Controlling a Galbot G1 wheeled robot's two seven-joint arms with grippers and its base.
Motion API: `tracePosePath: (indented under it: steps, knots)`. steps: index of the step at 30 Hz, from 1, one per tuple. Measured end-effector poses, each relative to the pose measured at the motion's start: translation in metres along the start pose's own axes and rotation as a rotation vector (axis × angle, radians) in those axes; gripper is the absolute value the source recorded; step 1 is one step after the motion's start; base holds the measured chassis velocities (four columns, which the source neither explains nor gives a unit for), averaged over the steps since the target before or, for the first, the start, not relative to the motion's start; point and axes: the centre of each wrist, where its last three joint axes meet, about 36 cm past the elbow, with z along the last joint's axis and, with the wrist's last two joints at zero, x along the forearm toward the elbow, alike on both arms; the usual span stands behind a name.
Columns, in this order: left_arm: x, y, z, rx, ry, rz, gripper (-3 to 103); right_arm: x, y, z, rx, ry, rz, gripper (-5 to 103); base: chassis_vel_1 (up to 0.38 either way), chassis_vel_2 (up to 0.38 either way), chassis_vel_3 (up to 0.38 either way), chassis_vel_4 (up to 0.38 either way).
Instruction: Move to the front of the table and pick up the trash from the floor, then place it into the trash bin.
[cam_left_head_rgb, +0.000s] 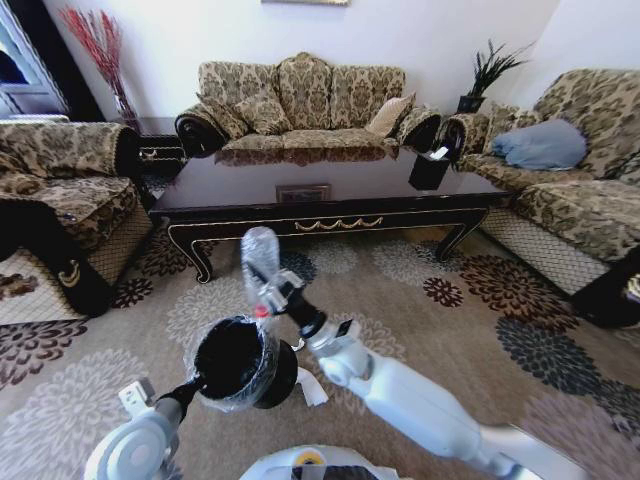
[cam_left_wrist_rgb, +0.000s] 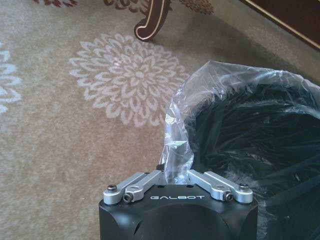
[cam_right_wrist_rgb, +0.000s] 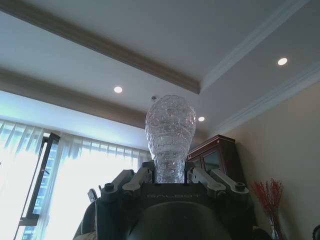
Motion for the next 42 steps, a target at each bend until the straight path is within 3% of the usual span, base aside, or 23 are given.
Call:
tracePosePath:
  steps: [8,17,22,29,31,33,36,42]
  knots:
    - [-0.006,-0.003,-0.001,0.036,-0.001,0.019,2,0.006,0.016,0.039,-0.013,0.053,-0.060,25,0.000,0.000,0.000,0.000]
    - [0.002,-0.004,-0.004,0.051,-0.010,0.026,2,0.041,-0.015,0.063,0.120,0.140,-0.128,25,0.000,0.000,0.000,0.000]
    - [0.007,-0.004,-0.004,0.049,-0.016,0.025,2,0.059,-0.014,0.065,0.117,0.184,-0.127,22,0.000,0.000,0.000,0.000]
    - [0.012,0.000,-0.006,0.042,-0.022,0.011,2,0.070,-0.012,0.058,0.115,0.197,-0.113,43,0.000,0.000,0.000,0.000]
    - [0.015,0.000,-0.007,0.041,-0.027,0.010,2,0.076,-0.018,0.054,0.127,0.208,-0.103,60,0.000,0.000,0.000,0.000]
    - [0.016,0.000,-0.008,0.041,-0.028,0.010,2,0.078,-0.019,0.053,0.131,0.211,-0.098,60,0.000,0.000,0.000,0.000]
    - [0.019,0.001,-0.009,0.042,-0.034,0.007,2,0.086,-0.024,0.047,0.143,0.218,-0.083,76,0.000,0.000,0.000,0.000]
    - [0.024,0.002,-0.012,0.037,-0.046,0.005,2,0.092,-0.026,0.038,0.153,0.218,-0.071,91,0.000,0.000,0.000,0.000]
